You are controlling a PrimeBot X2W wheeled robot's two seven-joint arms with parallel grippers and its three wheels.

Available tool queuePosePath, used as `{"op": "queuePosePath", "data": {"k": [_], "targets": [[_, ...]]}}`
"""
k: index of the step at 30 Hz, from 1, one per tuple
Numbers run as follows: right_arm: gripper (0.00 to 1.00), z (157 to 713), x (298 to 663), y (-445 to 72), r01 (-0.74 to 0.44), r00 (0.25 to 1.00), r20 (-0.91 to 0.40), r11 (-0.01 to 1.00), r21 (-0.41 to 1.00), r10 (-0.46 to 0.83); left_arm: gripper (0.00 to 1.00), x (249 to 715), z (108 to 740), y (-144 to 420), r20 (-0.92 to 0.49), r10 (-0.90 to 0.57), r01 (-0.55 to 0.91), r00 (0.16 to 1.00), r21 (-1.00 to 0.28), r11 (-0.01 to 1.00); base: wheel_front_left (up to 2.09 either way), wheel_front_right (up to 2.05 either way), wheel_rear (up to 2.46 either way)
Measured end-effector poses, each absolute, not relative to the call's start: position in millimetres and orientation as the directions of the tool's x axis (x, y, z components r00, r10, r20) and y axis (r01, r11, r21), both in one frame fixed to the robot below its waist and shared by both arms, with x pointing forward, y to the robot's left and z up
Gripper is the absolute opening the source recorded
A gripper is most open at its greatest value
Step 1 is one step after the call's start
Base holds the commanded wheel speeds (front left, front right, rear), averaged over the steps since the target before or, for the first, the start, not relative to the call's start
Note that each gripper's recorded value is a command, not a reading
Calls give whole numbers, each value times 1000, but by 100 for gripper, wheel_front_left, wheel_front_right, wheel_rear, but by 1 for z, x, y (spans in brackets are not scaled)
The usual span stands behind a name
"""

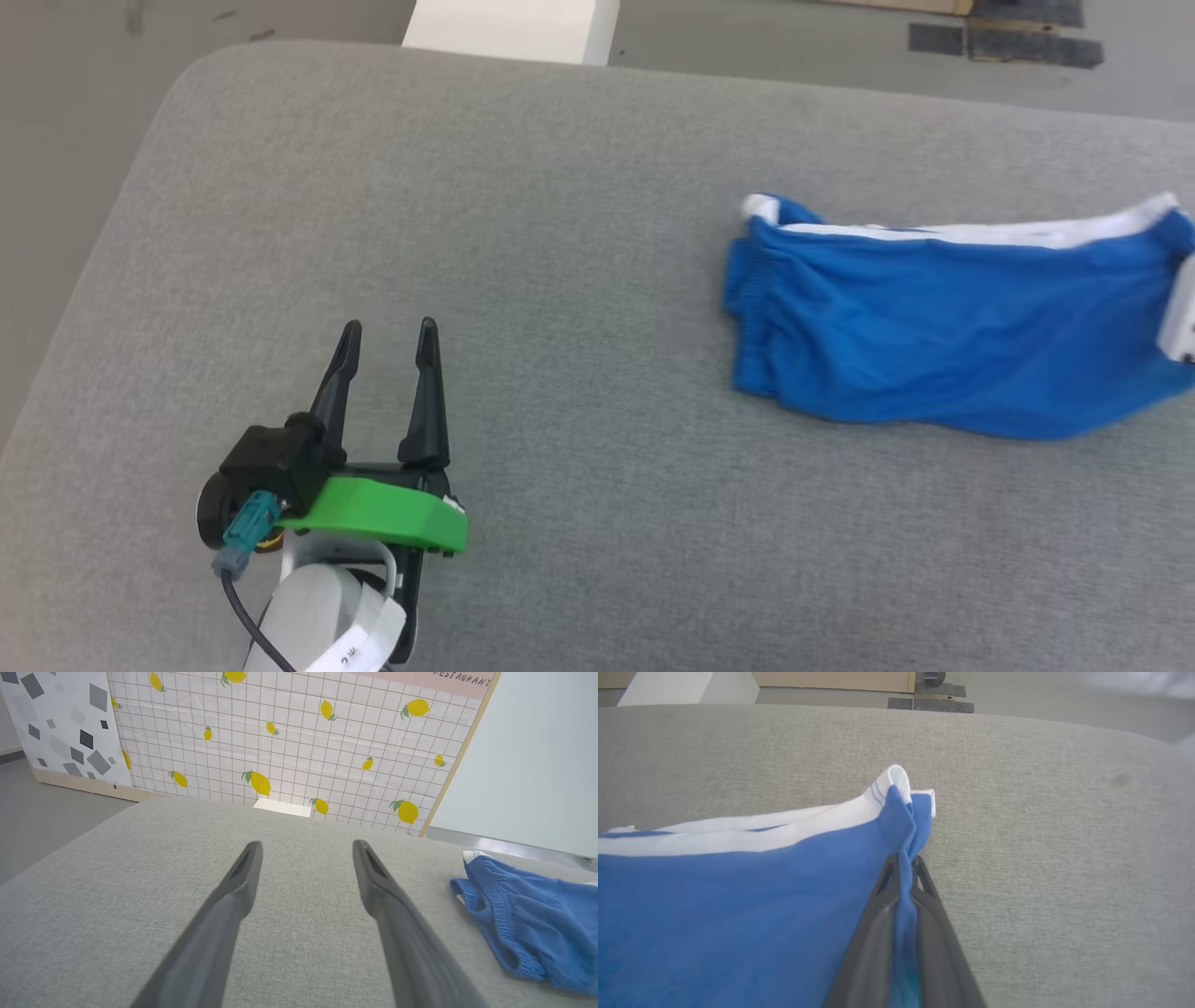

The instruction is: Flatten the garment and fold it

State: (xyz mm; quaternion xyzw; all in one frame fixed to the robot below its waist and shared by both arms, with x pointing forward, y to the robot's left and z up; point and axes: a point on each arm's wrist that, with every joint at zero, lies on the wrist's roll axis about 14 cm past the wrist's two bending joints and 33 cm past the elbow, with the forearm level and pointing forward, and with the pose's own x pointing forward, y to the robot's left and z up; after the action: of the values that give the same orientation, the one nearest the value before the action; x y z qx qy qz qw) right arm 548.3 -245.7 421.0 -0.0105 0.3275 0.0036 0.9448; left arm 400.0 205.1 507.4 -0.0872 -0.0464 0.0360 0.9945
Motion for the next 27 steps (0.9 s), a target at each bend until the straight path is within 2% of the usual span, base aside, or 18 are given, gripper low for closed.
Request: {"op": "queuePosePath", "data": {"k": [3, 7, 12, 18, 22, 27], "targets": [[0, 435, 543, -269, 19, 798, -599, 996, -82, -65, 100, 401, 510, 199, 96, 63, -45, 993, -181, 982, 0, 0, 0], [0, 456, 543, -266, 9, 822, -564, 991, -134, -84, 100, 401, 514, 194, 105, 43, -24, 994, -179, 983, 0, 0, 0], [0, 476, 545, -209, -93, 852, -524, 985, -144, 4, 100, 399, 514, 192, 106, 37, -18, 994, -179, 984, 0, 0, 0], [0, 489, 535, -139, -257, 847, -513, 952, -168, 139, 100, 397, 512, 192, 98, 31, -14, 995, -177, 984, 0, 0, 0], [0, 488, 525, -90, -378, 817, -523, 910, -168, 243, 100, 397, 508, 193, 87, 35, -20, 996, -176, 984, 0, 0, 0], [0, 462, 509, -46, -505, 736, -588, 851, -147, 335, 100, 398, 503, 193, 73, 36, -23, 997, -174, 984, 0, 0, 0]]}}
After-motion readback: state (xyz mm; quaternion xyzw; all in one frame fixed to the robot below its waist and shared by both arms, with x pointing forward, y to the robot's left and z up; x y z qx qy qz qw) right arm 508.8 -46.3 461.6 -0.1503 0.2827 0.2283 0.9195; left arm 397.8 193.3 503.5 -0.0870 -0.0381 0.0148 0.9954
